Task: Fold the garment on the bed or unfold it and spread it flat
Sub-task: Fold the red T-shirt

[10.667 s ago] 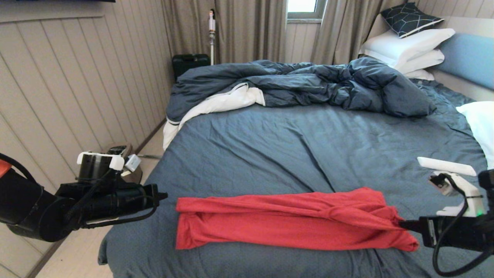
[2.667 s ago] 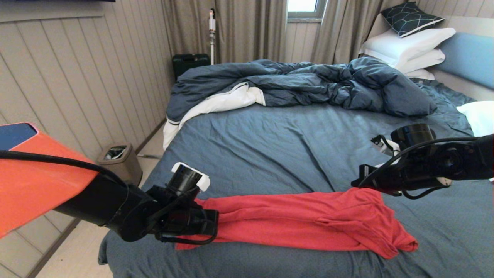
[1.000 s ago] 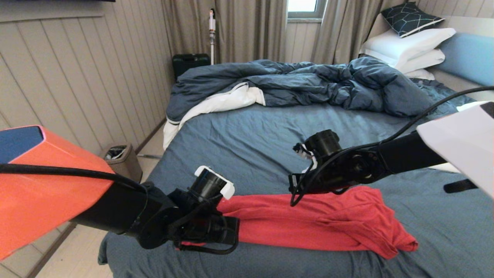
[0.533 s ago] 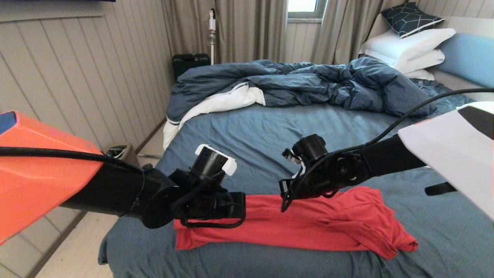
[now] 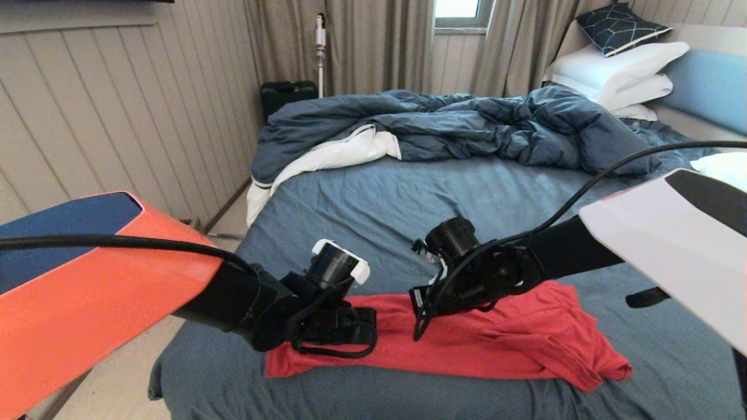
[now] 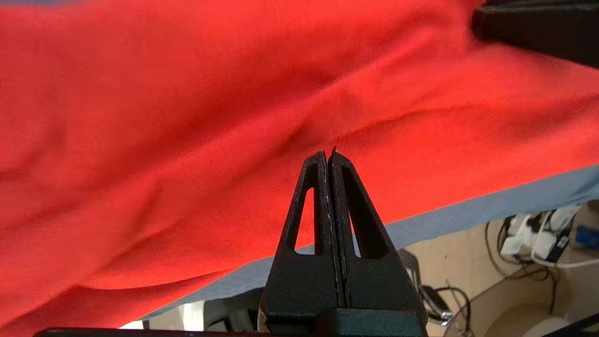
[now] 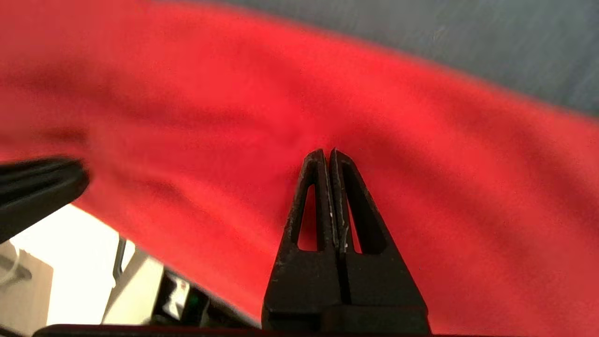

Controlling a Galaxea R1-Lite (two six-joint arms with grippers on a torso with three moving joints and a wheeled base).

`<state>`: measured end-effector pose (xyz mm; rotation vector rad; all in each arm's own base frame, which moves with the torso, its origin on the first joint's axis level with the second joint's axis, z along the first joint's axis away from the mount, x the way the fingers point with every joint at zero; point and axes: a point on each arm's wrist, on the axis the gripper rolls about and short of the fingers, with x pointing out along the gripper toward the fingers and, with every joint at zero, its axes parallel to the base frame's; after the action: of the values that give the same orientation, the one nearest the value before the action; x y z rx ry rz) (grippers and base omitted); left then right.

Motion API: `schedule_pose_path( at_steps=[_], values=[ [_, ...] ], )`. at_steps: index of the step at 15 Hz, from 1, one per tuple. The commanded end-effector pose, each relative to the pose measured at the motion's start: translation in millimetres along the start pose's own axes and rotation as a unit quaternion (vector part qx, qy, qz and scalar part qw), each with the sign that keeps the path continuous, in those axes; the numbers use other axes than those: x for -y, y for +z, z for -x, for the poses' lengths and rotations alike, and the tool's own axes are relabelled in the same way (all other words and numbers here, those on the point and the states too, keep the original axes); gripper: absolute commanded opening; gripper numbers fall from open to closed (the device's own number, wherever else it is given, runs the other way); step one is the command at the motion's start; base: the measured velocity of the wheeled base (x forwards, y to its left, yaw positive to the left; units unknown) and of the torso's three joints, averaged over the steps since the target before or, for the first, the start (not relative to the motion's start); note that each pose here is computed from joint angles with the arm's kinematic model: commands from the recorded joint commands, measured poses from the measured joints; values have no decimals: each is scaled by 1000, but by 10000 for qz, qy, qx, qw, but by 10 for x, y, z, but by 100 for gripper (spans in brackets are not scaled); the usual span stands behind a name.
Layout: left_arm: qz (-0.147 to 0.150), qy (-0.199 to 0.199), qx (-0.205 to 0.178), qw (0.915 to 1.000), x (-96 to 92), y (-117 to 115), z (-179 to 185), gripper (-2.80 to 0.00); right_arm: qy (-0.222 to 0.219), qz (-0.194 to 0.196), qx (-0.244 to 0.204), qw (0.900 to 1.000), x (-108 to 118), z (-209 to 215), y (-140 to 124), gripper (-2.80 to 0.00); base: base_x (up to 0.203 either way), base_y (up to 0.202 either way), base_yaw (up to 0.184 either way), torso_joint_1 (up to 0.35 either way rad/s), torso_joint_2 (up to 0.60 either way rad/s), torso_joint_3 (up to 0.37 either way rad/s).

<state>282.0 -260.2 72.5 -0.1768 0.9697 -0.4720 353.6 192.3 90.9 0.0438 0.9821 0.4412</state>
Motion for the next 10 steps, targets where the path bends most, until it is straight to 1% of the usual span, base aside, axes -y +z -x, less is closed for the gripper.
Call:
schedule_pose_path(
  at_steps=[1,5,7,8,9,10],
  values=[
    [16,68,-92,9999,-35,-44,-55,-280,12,34,-24,10000,-34,86,-54,-280,0,0,0,0,0,0],
    [0,36,-39,10000,-15,-10,-65,-280,4,104,-285,9995,-63,184,-275,-280,0,0,0,0,0,0],
    [45,8,87,10000,-24,70,-29,-280,-10,138,-446,9989,-59,178,-382,-280,0,0,0,0,0,0],
    [107,-27,238,9997,-39,171,7,-280,-33,129,-535,9985,-40,147,-439,-280,0,0,0,0,0,0],
    [146,-42,328,9993,-48,237,33,-280,-30,133,-506,9986,-34,135,-456,-280,0,0,0,0,0,0],
    [144,-36,328,9994,-52,244,23,-280,-28,138,-456,9989,-33,130,-457,-280,0,0,0,0,0,0]
  ],
)
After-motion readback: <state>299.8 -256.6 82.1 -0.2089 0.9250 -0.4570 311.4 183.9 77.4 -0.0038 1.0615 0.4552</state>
